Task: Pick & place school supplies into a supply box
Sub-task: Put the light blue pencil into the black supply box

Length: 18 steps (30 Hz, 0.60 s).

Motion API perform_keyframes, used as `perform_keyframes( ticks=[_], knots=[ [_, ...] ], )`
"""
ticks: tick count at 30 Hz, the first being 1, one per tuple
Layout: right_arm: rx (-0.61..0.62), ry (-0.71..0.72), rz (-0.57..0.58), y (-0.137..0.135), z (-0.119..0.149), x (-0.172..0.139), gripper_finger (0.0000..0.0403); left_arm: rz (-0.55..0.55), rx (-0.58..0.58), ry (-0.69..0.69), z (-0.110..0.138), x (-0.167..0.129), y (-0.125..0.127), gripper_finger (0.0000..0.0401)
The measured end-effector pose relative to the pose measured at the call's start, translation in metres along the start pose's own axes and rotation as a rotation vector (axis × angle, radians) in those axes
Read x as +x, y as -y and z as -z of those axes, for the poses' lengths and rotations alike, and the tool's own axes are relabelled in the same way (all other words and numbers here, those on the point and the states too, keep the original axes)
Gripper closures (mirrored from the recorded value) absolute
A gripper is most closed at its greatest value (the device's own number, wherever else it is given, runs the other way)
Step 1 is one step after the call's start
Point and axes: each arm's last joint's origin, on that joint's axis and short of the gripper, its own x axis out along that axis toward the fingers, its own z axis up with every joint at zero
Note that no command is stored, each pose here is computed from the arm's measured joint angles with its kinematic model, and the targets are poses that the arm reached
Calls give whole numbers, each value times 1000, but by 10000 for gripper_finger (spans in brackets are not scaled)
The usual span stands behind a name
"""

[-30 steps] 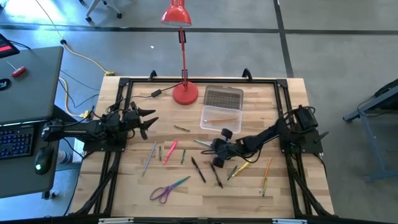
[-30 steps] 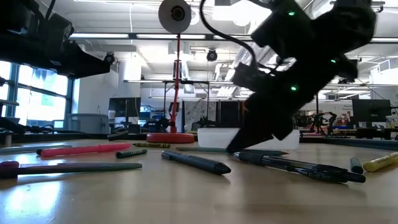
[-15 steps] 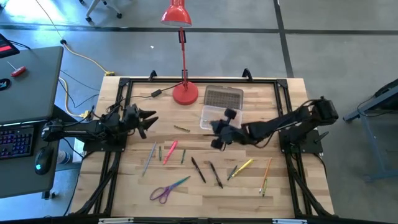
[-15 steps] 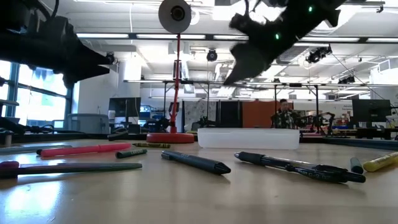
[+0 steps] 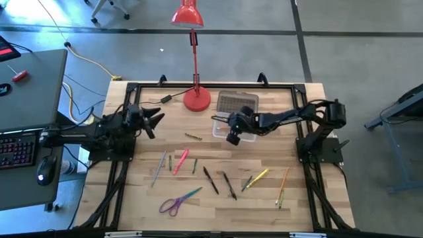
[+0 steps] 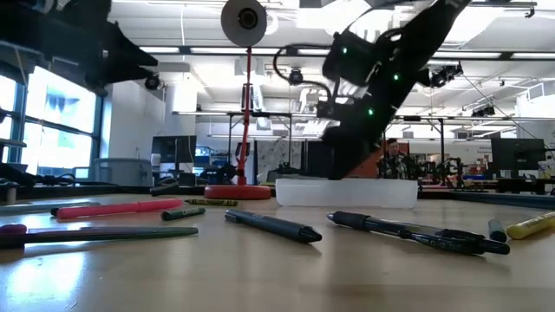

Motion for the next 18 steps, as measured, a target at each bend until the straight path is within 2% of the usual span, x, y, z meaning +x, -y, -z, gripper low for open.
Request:
perform_keyframes(
  ticks=[4,9,13,18],
  knots=[
    [4,-37,-17,4,3,6,395,-86,63,-172,-9,5,5,192],
    [-7,-103,-39,5,9,8,392,-175,60,-405,-14,13,13,192],
    [-30,-146,-34,4,14,7,390,-150,42,-624,-11,20,22,192],
    [-81,-144,-21,2,15,6,388,-122,-84,-812,2,29,30,192]
  ],
)
